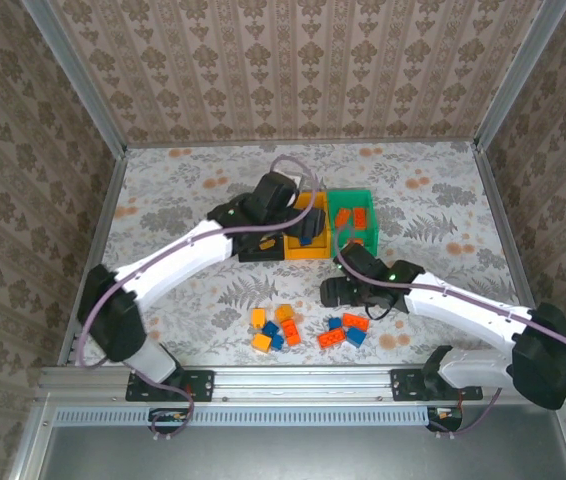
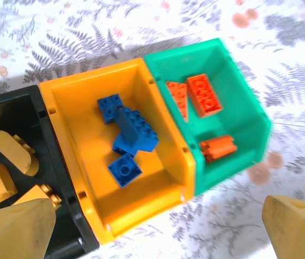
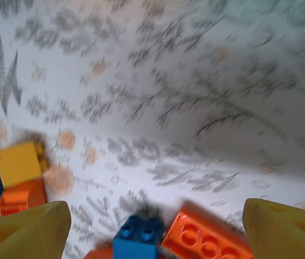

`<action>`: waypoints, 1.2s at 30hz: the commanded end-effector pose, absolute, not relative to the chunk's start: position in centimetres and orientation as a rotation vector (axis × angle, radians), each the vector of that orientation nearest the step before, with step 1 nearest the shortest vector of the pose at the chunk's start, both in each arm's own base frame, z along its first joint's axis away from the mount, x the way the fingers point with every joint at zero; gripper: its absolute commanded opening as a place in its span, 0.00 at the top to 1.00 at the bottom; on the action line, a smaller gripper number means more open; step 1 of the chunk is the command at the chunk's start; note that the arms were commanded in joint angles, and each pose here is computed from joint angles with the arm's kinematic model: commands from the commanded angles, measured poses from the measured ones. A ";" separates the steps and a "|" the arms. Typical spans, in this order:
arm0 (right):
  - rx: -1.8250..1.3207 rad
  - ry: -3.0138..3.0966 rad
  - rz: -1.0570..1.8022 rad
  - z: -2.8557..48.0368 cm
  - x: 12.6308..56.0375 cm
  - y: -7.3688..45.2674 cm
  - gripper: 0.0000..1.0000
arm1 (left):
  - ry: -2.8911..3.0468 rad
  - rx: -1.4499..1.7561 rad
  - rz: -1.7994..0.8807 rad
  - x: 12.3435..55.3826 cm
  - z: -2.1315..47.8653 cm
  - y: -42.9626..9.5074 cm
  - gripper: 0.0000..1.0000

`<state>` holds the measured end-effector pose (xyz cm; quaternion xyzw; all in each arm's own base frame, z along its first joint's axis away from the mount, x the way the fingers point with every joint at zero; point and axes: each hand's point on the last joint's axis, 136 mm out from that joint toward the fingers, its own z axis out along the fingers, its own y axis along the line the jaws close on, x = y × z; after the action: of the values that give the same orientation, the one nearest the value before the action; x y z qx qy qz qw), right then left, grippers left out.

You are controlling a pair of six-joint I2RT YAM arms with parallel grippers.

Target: Sort the legos into containers by color

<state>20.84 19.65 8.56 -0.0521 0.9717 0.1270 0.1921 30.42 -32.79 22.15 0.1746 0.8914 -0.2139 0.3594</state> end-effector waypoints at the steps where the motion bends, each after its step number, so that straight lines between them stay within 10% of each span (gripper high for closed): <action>1: -0.212 2.838 0.325 6.5 18.0 19.8 0.16 | 2.295 0.437 -0.518 27.7 21.6 -31.1 0.00; 25: -0.260 2.908 0.141 2.4 16.7 20.8 0.52 | 2.403 0.208 -0.387 20.1 14.7 -19.5 0.00; 36: -0.243 2.739 0.222 8.1 19.8 21.8 0.66 | 2.409 0.212 -0.396 19.6 14.7 -19.1 0.00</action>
<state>17.57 21.25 4.36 -0.0887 0.9844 0.0665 0.1367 20.04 -19.91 15.14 0.0889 0.9214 -0.1593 0.3431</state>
